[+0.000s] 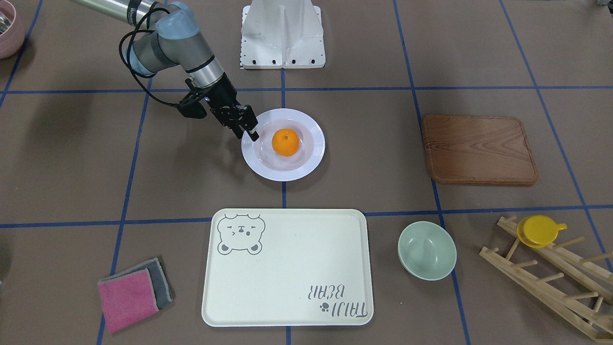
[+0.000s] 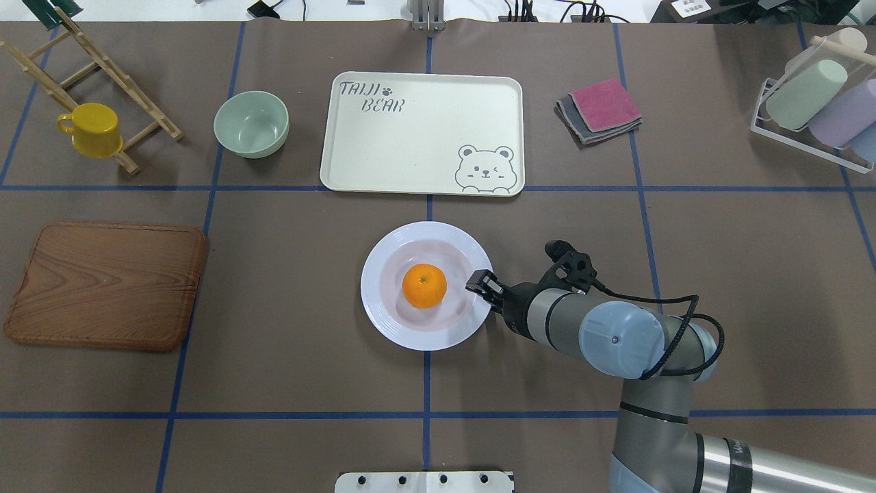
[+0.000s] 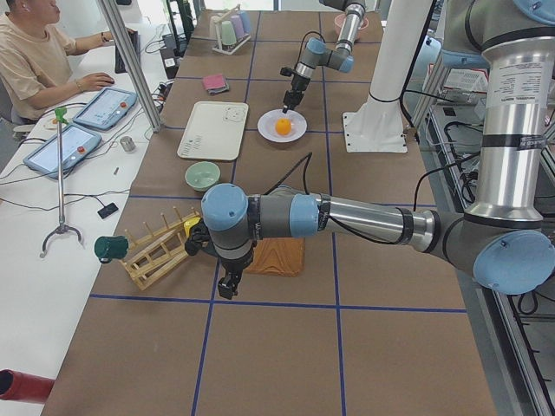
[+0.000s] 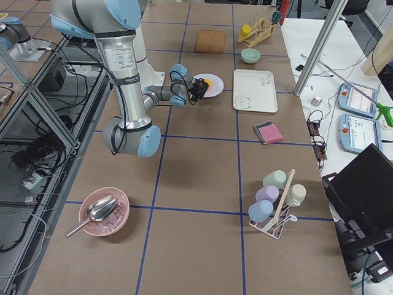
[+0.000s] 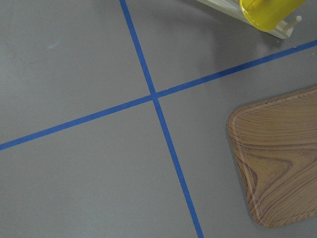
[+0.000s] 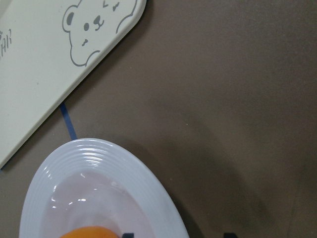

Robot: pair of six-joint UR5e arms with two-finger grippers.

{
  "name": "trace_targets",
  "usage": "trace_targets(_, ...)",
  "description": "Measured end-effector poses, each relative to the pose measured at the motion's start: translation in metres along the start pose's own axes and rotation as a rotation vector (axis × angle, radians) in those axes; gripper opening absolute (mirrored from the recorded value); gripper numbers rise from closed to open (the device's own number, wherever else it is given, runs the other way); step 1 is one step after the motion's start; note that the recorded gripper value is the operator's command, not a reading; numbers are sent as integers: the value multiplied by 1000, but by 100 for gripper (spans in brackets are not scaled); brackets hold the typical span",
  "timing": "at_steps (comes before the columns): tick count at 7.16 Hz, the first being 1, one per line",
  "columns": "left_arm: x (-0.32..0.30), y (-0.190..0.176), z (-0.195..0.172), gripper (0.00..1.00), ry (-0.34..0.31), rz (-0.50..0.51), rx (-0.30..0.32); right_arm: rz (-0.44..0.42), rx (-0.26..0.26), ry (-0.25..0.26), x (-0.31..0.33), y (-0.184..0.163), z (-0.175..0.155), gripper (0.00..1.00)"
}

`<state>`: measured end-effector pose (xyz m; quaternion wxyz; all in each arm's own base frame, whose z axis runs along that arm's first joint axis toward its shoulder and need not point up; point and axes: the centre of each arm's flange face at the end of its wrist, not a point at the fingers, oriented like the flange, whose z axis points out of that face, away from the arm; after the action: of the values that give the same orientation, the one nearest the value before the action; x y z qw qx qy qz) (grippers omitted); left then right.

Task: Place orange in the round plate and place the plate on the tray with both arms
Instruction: 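Reach the right gripper to the plate rim nearest it and grip it, then lift the plate with the right gripper and set it on the cream tray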

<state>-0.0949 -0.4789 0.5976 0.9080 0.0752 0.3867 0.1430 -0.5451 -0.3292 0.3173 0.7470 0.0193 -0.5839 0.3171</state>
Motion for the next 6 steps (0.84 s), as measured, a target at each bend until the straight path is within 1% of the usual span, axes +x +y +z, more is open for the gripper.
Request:
trace_targets(2, 0, 1, 0, 99, 0, 0, 0, -1, -1, -1, -4, 6, 8, 0)
trace_targets(5, 0, 2, 1, 99, 1, 0, -1, 0, 6, -22, -12, 5, 3, 0)
trace_targets(6, 0, 1, 1, 99, 1, 0, 0, 6, 11, -44, -20, 0, -5, 0)
